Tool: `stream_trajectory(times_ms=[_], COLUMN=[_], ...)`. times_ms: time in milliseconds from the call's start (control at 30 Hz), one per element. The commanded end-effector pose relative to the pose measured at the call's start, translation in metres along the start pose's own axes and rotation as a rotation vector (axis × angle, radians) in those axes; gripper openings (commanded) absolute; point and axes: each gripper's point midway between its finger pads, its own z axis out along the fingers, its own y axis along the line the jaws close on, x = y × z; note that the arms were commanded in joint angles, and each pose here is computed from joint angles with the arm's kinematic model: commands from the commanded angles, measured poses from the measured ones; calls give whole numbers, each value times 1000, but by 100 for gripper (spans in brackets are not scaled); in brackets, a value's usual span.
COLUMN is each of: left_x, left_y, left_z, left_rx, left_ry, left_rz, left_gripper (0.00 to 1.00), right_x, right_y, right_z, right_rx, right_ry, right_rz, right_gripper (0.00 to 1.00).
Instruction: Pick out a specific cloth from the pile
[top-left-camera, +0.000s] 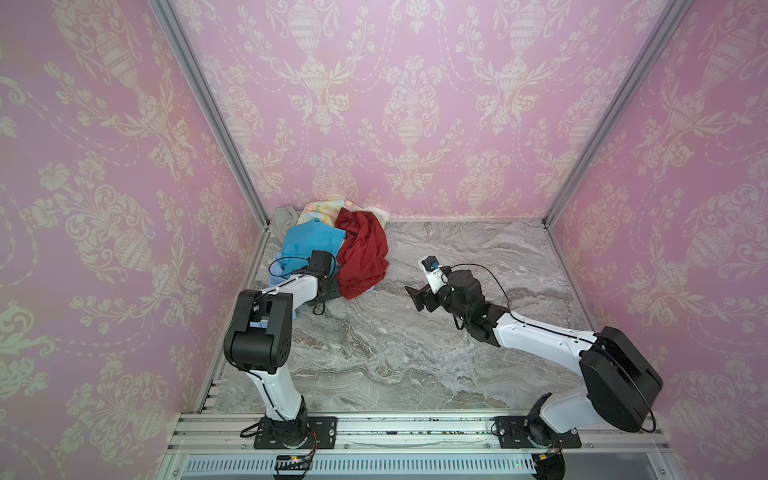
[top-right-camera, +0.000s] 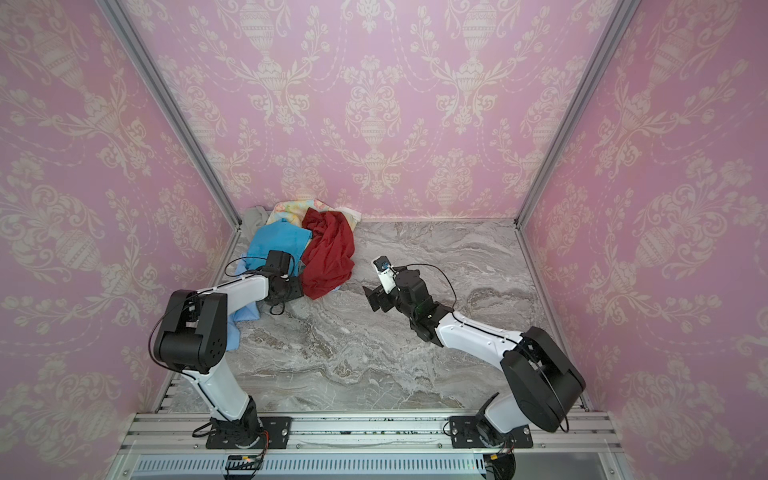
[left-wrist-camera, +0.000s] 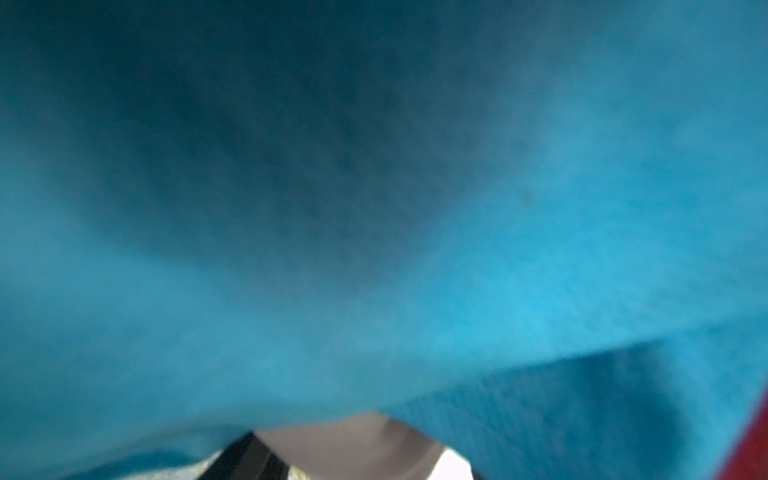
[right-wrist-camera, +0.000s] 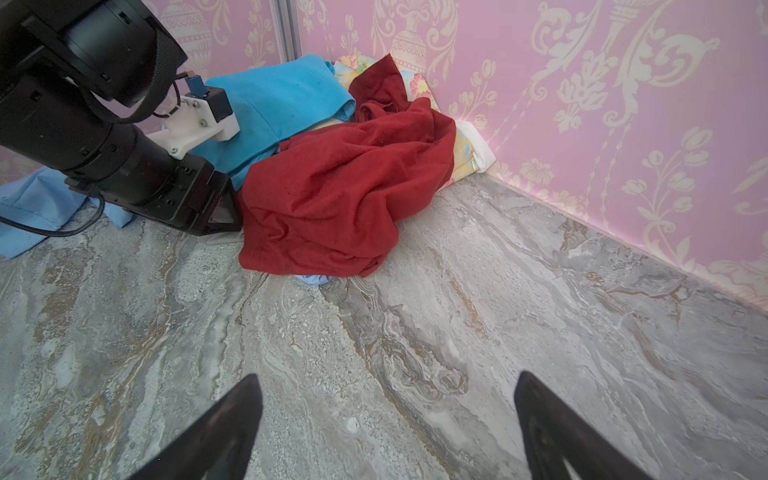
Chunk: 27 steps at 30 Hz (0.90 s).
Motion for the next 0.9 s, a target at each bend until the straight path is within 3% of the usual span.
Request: stream_trajectory(times_ms=[0,100,200,267,467,867], left_x=[-10,-10,-14,-21,-52,-119], left_y=[2,3,1,-1,-16,-42], left_z=[6,10,6,-3,-52,-186], left_rx=[-15,-6,15,26,88,291], left_ry=[-25,-19,-24,-45,-110,-378], left_rz=[-6,-7,-6,-7,6,-72], left_gripper=[53,38,11,1,0,0], right_x=[6,6,7,7,0,-42], right_y=[0,-1,-2,-3,-8,1], right_z=[0,1,1,1,1,3], right_rx=[15,20,23,29,53,-8], right_ry=[12,12,10,12,8,-31], right_rz=[-18,-16,-12,-9,18,101], right_gripper=[96,96,96,96,96,97])
